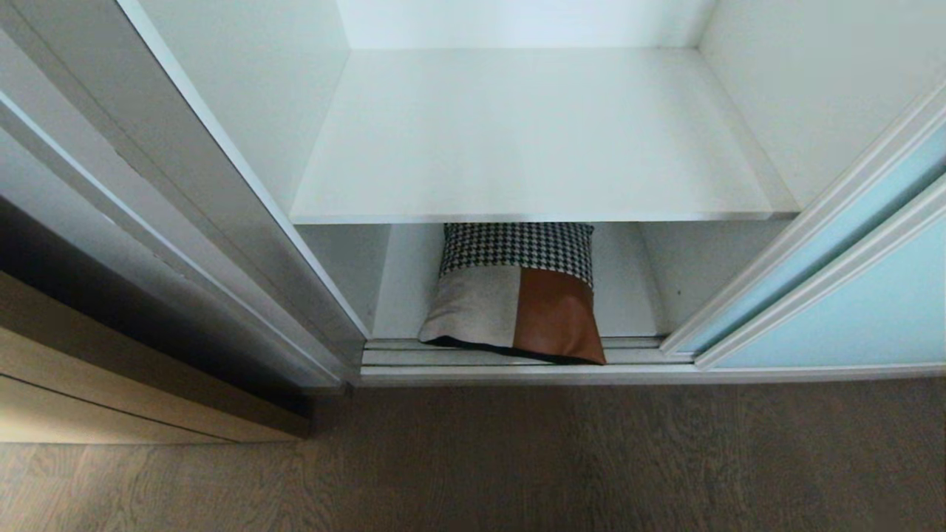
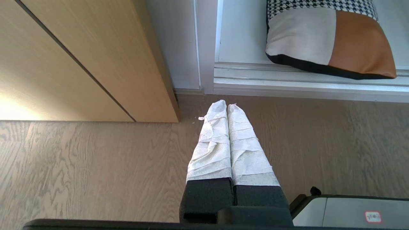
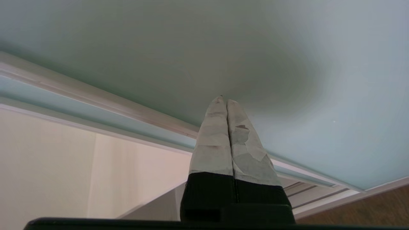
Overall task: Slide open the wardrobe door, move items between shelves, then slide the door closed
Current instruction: Close the door
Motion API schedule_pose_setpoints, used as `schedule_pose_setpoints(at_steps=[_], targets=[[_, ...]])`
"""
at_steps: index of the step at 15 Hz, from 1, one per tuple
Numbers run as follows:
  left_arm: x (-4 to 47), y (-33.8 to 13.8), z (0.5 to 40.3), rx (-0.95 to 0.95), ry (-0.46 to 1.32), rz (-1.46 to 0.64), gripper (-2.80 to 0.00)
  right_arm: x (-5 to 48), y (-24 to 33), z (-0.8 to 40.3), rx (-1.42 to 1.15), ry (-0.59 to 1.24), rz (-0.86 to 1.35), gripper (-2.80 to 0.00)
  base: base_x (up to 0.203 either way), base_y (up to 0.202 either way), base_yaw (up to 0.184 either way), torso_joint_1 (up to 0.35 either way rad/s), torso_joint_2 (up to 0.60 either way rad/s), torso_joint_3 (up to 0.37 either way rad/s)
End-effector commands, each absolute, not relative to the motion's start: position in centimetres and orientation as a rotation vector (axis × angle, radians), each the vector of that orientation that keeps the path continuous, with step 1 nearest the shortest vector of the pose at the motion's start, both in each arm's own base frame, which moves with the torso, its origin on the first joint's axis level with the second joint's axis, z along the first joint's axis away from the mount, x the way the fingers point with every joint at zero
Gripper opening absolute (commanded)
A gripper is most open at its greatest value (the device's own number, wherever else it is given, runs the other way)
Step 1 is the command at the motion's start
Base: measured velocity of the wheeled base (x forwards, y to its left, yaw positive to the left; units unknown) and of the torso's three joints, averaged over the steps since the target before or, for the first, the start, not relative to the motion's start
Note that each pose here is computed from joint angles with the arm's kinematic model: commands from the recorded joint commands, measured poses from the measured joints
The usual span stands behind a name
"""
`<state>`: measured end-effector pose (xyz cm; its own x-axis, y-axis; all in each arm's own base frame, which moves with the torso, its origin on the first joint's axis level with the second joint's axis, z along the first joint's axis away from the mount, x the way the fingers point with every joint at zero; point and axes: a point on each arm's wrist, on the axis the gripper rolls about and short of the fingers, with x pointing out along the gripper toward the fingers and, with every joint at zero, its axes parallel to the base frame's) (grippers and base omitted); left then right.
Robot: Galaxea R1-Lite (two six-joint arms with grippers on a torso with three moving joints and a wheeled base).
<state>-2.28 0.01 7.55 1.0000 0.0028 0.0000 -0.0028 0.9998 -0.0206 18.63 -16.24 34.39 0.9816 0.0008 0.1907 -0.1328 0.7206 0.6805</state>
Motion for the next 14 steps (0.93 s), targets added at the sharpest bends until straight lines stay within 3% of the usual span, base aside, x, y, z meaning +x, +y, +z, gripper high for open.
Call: schedule_pose_setpoints(at_steps=[1,8,14], targets=[[-2.3,0.0,7.5,-0.021,0.003,0.003,-2.80,18.7,-14.8,34.7,0.758,-0.173,0.132,-2.80,0.000,0.000,0.000,0.000,0.00,0.000],[-2.3,0.0,7.5,-0.021,0.003,0.003,-2.80,17.8,-10.9,34.9,0.755,-0.144,0.245,-2.80,0.000,0.000,0.000,0.000,0.00,0.000],[-2.3,0.0,7.5,-0.021,0.003,0.003,-2.80,15.5,-3.8,34.4,0.736,-0.054,0.551,-2.80,0.000,0.000,0.000,0.000,0.00,0.000]])
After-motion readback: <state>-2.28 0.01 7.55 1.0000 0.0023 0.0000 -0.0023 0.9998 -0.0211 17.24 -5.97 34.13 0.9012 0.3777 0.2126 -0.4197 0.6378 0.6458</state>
